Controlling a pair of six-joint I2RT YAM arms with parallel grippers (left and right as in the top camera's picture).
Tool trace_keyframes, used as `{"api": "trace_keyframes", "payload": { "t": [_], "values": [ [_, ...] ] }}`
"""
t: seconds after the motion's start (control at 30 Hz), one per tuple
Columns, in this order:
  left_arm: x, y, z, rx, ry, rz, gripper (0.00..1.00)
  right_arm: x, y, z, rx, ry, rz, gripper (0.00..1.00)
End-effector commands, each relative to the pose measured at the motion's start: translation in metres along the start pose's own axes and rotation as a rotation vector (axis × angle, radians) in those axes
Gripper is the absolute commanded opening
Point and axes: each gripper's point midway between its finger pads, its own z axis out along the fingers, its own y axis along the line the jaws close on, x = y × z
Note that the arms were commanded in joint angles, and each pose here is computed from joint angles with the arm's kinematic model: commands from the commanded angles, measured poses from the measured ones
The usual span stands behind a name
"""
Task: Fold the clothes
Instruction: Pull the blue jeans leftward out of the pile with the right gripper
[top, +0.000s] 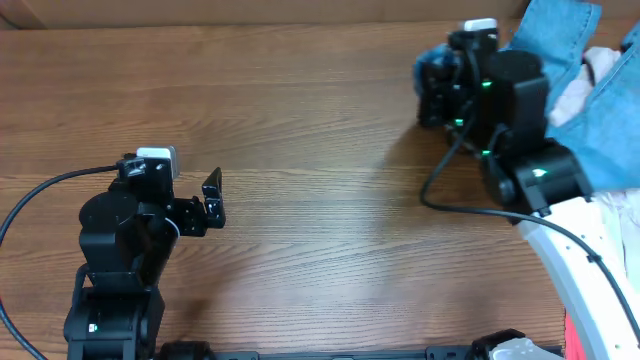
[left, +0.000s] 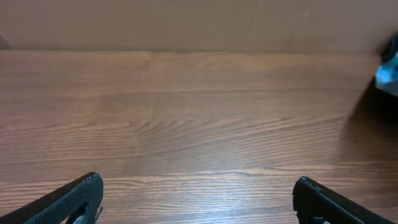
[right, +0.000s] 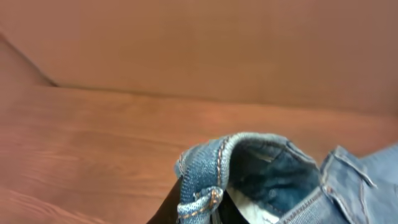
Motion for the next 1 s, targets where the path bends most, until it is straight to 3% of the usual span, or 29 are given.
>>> {"api": "trace_keyframes", "payload": {
  "t": [0.0, 0.33, 0.4, 0.47, 0.57, 0.6, 0.8, 0.97],
  "values": [
    [-0.014, -0.001, -0.005, 0.003, -0.035, 0.010, 1.00, -0.018, 0.037, 0.011, -0.063, -0.074, 0.037, 0.05],
    [-0.010, 0.000, 0.001, 0.002, -0.013, 0.007, 1.00, 0.008, 0.145, 0.071, -0.317, -0.087, 0.065, 0.09],
    [-0.010, 0.000, 0.002, 0.002, -0.009, 0.007, 1.00, 0.017, 0.165, 0.072, -0.350, -0.079, 0.027, 0.17],
    [-0.009, 0.000, 0.003, 0.002, -0.007, 0.006, 1.00, 0.024, 0.169, 0.072, -0.339, -0.070, -0.022, 0.37],
    [-0.010, 0.000, 0.003, 0.003, -0.010, 0.006, 1.00, 0.023, 0.145, 0.073, -0.218, -0.066, -0.059, 0.68],
    [-0.011, 0.000, 0.003, 0.003, -0.012, 0.003, 1.00, 0.019, 0.132, 0.072, -0.168, -0.070, -0.054, 0.72],
    [-0.013, -0.001, 0.004, 0.008, -0.019, 0.004, 1.00, -0.004, 0.033, 0.061, 0.042, -0.072, 0.008, 0.75],
    [-0.005, 0.000, 0.015, 0.009, 0.027, -0.037, 1.00, 0.037, -0.047, 0.078, 0.119, 0.118, 0.049, 0.68]
  ]
}}
